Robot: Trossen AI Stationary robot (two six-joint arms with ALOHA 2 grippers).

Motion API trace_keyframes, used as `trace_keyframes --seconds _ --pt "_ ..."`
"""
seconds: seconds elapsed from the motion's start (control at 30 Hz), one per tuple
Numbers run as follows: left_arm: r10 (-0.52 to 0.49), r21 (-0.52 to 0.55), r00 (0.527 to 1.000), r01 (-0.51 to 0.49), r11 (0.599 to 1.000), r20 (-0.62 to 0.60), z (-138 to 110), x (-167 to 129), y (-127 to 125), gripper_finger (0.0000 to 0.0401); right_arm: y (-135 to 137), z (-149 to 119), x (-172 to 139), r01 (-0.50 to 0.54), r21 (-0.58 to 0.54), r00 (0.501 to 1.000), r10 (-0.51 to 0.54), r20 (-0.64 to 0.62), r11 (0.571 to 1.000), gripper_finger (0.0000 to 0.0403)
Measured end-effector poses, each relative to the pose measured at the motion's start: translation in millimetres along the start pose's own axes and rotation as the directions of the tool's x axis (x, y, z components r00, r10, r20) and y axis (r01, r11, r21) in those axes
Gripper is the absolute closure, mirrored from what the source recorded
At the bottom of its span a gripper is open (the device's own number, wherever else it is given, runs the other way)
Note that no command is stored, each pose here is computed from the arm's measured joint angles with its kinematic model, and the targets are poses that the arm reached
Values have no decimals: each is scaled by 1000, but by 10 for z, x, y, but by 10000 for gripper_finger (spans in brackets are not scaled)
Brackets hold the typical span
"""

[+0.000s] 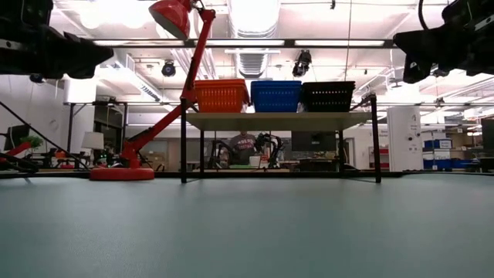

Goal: Stack baskets on shelf by color
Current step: Return to Home Position

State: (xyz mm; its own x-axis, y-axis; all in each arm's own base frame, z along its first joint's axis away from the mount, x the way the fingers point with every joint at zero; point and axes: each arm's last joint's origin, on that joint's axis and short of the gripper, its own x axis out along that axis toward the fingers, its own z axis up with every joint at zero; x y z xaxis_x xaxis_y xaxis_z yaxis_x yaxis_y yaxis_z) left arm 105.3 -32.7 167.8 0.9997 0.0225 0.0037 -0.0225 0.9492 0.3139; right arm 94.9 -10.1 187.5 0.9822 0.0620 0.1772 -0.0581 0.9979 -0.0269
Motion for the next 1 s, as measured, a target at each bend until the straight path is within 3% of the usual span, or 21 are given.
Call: trace_keyframes --seconds 0.27,1.0 --pt "-5 8 1000 5 1000 -16 -14 11 -10 397 0 1 0 0 -61 1000 0 0 998 394" --pt "-14 21 999 15 1000 -44 -40 28 -27 397 0 0 0 0 -67 1000 0 -3 998 394"
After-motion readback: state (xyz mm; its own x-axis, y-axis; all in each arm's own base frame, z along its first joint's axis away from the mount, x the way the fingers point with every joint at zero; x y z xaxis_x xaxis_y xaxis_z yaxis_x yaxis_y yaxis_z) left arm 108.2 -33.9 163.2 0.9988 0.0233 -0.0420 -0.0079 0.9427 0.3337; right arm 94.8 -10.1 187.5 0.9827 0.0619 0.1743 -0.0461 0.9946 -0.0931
